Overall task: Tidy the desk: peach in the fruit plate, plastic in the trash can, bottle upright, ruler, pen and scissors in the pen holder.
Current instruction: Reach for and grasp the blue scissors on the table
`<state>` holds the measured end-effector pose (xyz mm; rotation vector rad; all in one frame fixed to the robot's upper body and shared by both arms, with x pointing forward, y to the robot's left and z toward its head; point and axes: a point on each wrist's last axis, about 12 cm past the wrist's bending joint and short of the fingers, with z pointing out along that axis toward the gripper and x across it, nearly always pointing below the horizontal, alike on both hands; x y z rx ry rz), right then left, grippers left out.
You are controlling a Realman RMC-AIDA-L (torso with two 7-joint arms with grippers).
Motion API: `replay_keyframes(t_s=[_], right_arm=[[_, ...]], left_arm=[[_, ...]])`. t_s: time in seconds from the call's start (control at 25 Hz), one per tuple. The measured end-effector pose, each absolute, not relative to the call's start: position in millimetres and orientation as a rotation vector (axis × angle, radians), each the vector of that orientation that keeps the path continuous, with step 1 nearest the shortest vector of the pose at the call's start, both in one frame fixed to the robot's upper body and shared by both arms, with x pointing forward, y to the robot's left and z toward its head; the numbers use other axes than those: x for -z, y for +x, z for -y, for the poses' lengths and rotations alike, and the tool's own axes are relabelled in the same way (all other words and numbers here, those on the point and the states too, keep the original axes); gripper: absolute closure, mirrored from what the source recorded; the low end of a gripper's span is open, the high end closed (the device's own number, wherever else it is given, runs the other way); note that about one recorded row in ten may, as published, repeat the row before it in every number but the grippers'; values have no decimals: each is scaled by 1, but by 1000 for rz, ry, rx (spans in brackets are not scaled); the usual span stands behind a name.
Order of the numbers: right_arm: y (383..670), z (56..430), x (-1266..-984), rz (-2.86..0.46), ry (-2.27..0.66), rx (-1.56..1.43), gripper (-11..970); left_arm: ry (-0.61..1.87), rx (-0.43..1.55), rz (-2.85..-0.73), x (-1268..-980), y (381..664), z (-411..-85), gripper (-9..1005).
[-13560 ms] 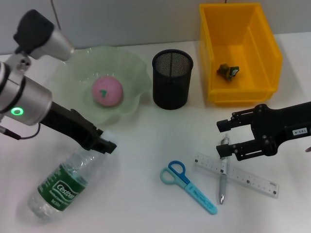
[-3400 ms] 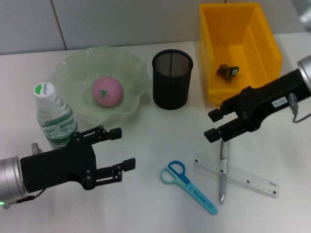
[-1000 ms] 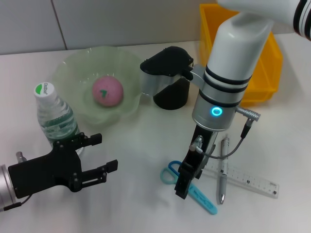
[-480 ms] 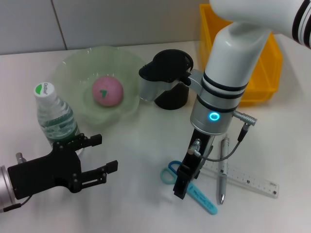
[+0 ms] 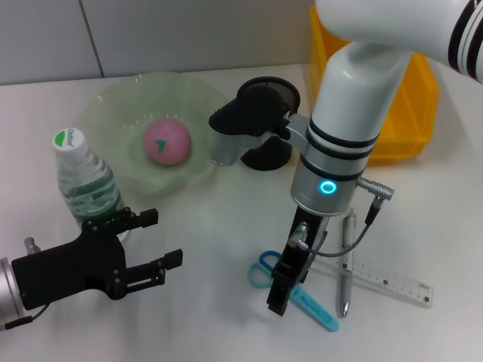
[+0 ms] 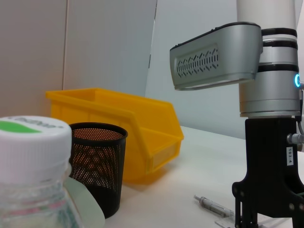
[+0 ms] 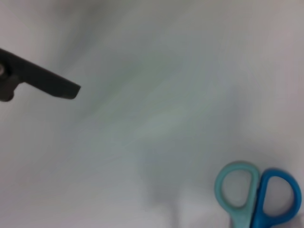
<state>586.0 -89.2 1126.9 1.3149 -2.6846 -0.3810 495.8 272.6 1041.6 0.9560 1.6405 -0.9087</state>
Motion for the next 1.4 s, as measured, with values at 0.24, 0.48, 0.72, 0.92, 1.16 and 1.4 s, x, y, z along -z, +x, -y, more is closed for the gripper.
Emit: replay_keyframes(t_s=[0.24,0.48,0.72,0.92,1.16,1.4], right_arm=[[586,89,-1126,2679,1325,368,274],[585,87,-1126,2673,1354,344,288],[584,84,-1128,2666,1392,332,333],[583,84,-1126,2657,1399,317,371],[581,84,-1124,2640,1419,287,416],[580,83,-1124,2634,1433,275,523]], left_arm=[[956,908,-1641,-1042,496,-273,212],[956,908,-1641,-1042,496,-273,212],[956,909,-1640,-1042,495,-273,212],[957,910,-1639,-1042,495,-273,212],[954,911,-1637,-1042,496,-273,212],[953,912,-1635,-1042,496,-273,212]])
